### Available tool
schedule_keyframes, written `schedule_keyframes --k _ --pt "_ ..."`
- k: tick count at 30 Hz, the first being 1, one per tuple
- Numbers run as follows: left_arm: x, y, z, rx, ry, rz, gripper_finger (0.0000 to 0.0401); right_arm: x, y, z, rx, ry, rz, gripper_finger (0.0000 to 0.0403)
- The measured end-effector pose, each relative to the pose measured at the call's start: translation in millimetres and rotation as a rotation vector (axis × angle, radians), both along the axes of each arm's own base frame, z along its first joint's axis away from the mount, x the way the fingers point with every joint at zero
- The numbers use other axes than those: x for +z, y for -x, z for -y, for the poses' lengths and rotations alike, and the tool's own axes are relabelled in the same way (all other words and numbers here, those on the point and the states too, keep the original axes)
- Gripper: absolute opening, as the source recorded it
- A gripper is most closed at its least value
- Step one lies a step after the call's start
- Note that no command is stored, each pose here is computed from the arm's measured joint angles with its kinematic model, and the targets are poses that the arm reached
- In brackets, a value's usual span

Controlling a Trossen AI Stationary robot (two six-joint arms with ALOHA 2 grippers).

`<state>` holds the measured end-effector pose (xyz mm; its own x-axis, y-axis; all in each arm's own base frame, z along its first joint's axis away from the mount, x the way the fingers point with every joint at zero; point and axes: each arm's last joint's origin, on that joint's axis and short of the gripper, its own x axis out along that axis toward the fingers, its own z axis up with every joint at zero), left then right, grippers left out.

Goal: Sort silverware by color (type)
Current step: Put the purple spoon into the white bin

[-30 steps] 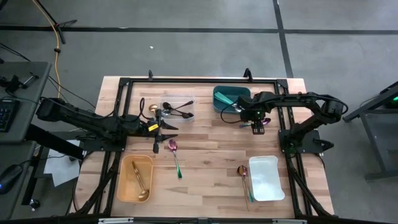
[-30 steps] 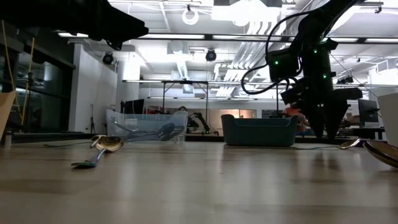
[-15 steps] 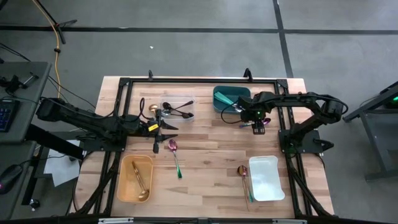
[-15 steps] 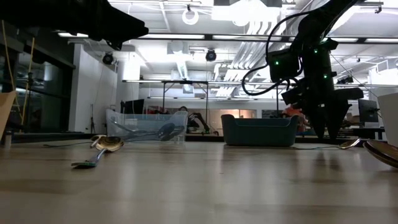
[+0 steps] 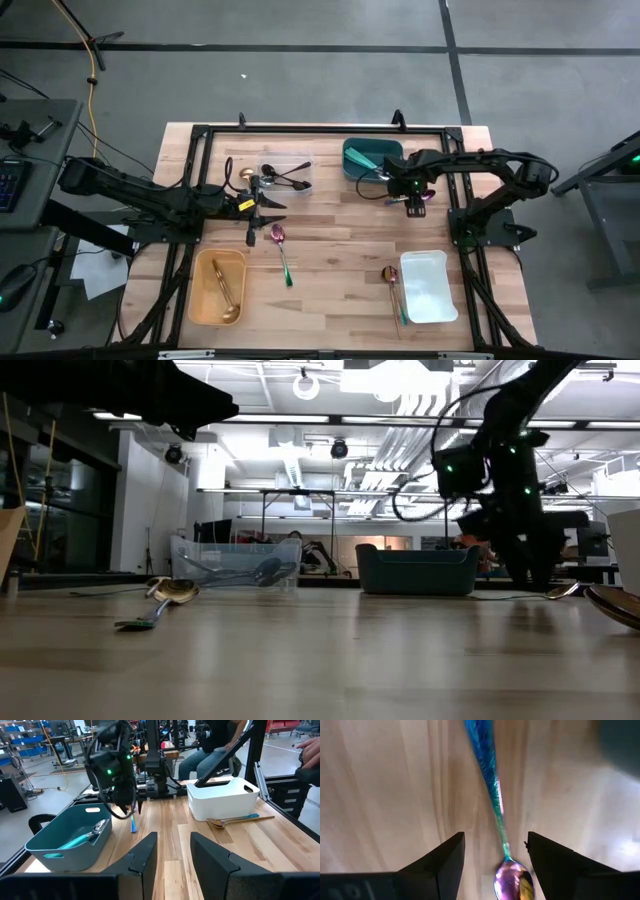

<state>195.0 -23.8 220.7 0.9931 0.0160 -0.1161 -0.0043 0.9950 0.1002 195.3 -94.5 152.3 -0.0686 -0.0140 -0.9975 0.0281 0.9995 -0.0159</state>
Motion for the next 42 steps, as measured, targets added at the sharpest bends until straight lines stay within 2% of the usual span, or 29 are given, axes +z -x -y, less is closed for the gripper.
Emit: schedule_keyframes --k 5,18,22,29,42 --pt "0.0 0.0 0.0 -0.001 0.000 0.000 0.0111 -16.8 14.1 -6.1 -0.033 -0.001 -0.060 0.0213" --pt "0.7 -0.1 0.0 -0.003 -0.024 0.006 0.0111 -19.5 14.8 -6.3 -0.074 0.015 -0.046 0.0206" --pt "0.7 -0.1 0.0 -0.003 -0.024 0.007 0.0111 -19.7 14.8 -6.3 -0.086 0.021 -0.048 0.0164" --pt "0.7 -0.1 0.0 -0.003 -0.023 0.007 0.0111 -19.9 13.3 -4.9 -0.092 0.050 -0.038 0.0020" --pt "0.7 -0.1 0.0 -0.003 -0.025 0.007 0.0111 -18.0 12.1 -4.4 -0.097 0.043 -0.036 0.0005"
